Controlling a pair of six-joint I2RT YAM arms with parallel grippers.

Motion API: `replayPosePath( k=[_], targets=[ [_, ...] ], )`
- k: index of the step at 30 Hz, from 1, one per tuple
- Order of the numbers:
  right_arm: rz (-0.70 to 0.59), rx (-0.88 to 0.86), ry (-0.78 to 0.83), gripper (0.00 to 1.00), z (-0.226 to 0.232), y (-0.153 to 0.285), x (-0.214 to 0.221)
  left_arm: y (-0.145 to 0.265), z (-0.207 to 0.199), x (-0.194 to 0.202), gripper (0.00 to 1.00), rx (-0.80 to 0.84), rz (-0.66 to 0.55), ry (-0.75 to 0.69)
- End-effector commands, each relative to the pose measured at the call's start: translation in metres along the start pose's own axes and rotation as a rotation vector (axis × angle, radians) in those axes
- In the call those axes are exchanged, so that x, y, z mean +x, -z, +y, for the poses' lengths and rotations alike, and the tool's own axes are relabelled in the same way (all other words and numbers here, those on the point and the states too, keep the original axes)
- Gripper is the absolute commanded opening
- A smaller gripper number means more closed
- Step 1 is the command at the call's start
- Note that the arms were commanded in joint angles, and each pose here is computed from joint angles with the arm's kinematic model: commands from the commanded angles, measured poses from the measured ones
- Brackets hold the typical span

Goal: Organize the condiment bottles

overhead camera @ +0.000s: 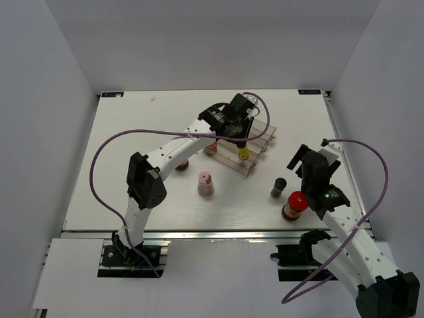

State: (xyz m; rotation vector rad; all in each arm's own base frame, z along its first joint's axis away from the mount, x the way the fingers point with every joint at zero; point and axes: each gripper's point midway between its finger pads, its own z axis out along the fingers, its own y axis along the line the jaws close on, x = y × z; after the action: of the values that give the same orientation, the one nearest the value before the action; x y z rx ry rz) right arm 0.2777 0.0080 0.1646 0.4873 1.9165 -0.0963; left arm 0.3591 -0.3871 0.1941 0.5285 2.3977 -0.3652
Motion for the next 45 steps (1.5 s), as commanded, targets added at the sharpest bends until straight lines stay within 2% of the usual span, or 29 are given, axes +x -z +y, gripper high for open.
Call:
replayPosePath(
  k=[1,5,14,15,16,20,25,29,31,32,34,36,39,40,45],
  targets=[
    [-0.002,0.004,-0.007,0.89,-0.002,-0.002,0.001,0.035,-0.018,-0.026,0.00,0.074,-0.096,-0.009],
    [0.002,0.006,-0.003,0.89,-0.002,-0.003,0.002,0.037,-0.027,-0.018,0.00,0.082,-0.094,-0.028],
    [0.012,-0.004,0.000,0.89,-0.001,-0.003,0.004,0.006,-0.028,-0.008,0.00,0.050,-0.036,-0.045],
    [0.012,-0.006,-0.001,0.89,-0.001,-0.003,0.004,0.004,-0.029,-0.008,0.01,0.053,-0.035,-0.048],
    [0.013,-0.007,0.000,0.89,-0.001,-0.003,0.005,0.003,-0.029,-0.009,0.10,0.054,-0.038,-0.055],
    [0.017,-0.005,0.002,0.89,-0.001,-0.003,0.005,-0.006,-0.029,-0.006,0.20,0.050,-0.027,-0.062],
    [0.024,-0.012,0.005,0.89,0.000,-0.003,0.008,-0.015,-0.037,0.001,0.20,0.090,-0.003,-0.063],
    [0.028,-0.017,0.005,0.89,0.001,-0.003,0.008,-0.019,-0.037,0.004,0.33,0.089,0.010,-0.061],
    [0.029,-0.016,0.005,0.89,0.001,-0.004,0.009,-0.019,-0.036,0.003,0.46,0.083,0.008,-0.060],
    [0.029,-0.015,0.004,0.89,0.000,-0.004,0.009,-0.018,-0.036,0.004,0.49,0.082,0.011,-0.060],
    [0.028,-0.017,0.003,0.89,0.001,-0.003,0.008,-0.015,-0.035,0.002,0.65,0.082,0.006,-0.061],
    [0.030,-0.017,0.004,0.89,0.001,-0.003,0.009,-0.013,-0.035,0.001,0.73,0.083,0.003,-0.065],
    [0.030,-0.019,0.002,0.89,0.001,-0.003,0.009,-0.006,-0.035,-0.003,0.95,0.083,-0.010,-0.063],
    [0.028,-0.025,0.002,0.89,0.002,-0.003,0.008,-0.002,-0.034,-0.006,0.98,0.082,-0.020,-0.062],
    [0.034,-0.060,0.010,0.89,0.007,-0.002,0.009,0.027,-0.022,-0.018,0.98,0.028,-0.069,-0.033]
  ],
)
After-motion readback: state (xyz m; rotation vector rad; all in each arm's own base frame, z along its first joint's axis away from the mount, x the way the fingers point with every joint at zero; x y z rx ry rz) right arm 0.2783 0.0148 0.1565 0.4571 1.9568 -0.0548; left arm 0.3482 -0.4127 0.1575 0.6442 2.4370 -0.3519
